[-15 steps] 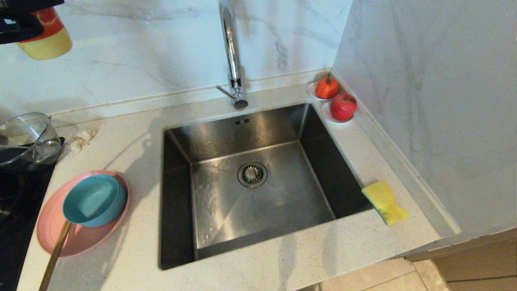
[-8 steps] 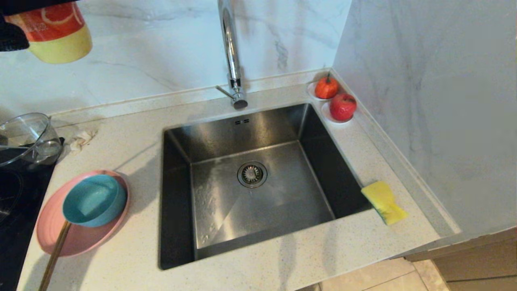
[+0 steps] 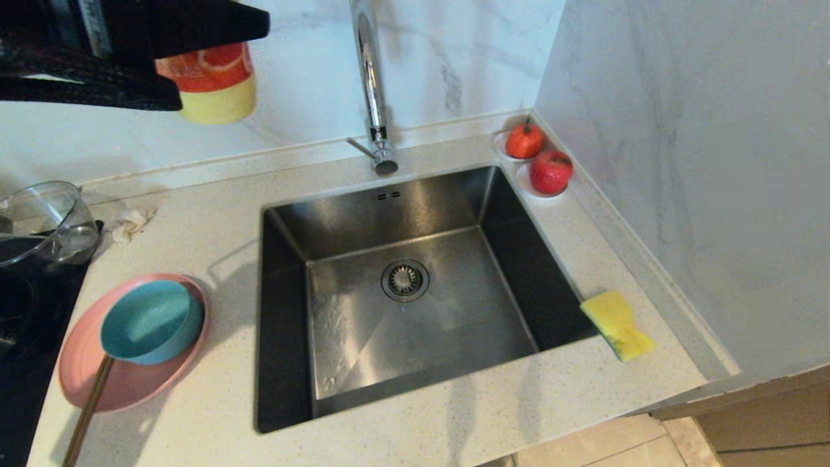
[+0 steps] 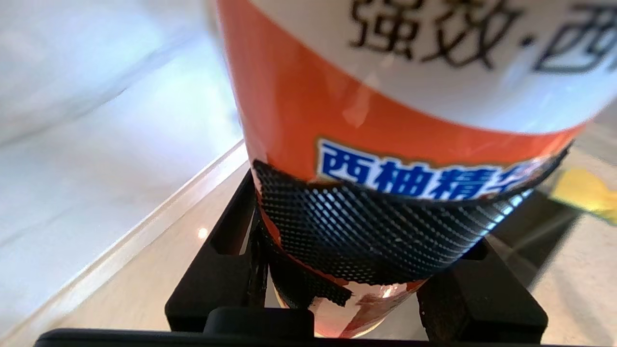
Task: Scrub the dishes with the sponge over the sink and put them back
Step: Squeeze it onto the sponge
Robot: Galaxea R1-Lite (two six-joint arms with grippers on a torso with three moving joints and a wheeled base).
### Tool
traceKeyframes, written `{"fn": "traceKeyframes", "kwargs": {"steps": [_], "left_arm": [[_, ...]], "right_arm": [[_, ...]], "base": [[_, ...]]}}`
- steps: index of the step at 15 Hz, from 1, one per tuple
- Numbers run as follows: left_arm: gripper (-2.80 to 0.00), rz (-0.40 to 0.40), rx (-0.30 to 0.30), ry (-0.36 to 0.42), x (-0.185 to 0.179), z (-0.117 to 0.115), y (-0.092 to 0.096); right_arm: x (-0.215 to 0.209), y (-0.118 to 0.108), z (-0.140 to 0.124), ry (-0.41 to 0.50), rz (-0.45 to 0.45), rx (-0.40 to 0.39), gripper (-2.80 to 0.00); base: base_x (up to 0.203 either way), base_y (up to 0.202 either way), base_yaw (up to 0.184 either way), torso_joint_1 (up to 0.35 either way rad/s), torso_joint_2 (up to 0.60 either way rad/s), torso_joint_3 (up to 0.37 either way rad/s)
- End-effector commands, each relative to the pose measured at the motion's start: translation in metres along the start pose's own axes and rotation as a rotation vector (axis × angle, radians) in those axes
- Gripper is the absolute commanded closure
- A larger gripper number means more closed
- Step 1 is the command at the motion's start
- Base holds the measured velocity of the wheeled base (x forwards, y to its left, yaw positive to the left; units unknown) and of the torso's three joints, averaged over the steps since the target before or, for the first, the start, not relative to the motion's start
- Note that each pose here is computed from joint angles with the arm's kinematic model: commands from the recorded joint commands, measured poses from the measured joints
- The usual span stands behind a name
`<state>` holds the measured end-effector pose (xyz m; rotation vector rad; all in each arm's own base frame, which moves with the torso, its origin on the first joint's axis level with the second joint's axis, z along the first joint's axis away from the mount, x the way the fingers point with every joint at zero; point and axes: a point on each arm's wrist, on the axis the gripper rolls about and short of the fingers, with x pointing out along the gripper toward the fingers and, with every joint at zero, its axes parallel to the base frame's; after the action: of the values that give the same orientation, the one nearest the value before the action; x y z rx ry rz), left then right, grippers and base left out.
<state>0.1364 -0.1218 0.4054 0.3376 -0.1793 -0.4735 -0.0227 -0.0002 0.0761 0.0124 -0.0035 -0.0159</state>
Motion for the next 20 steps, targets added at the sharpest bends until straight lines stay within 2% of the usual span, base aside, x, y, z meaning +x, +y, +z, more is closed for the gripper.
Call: {"fn": "traceKeyframes", "kwargs": {"steps": [1,3,7,11,20], "left_arm": [[0.00,-0.058,0.014,0.012,0.022,0.001,-0.018],[0.00,-0.119,0.022,0.022,0.035,-0.001,-0.037],[0.00,-0.168,0.021,0.006,0.053,0.006,-0.056],[0.00,-0.221,0.041,0.032,0.073,0.001,-0.081],[0.00,-0.357,0.203,0.218,0.138,-0.061,-0.170]], "right_arm": [[0.000,0.000,0.000,0.000,0.001,0.000,0.00],[0.000,0.000,0.000,0.000,0.000,0.000,0.00],[0.000,0.000,0.000,0.000,0.000,0.000,0.00],[0.000,0.000,0.000,0.000,0.001,0.000,0.00],[0.000,0.000,0.000,0.000,-0.001,0.000,0.00]], "base": [[0.000,0.000,0.000,0.000,0.00,0.000],[0.000,0.000,0.000,0.000,0.00,0.000],[0.000,0.000,0.000,0.000,0.00,0.000],[0.000,0.000,0.000,0.000,0.00,0.000],[0.000,0.000,0.000,0.000,0.00,0.000]]}}
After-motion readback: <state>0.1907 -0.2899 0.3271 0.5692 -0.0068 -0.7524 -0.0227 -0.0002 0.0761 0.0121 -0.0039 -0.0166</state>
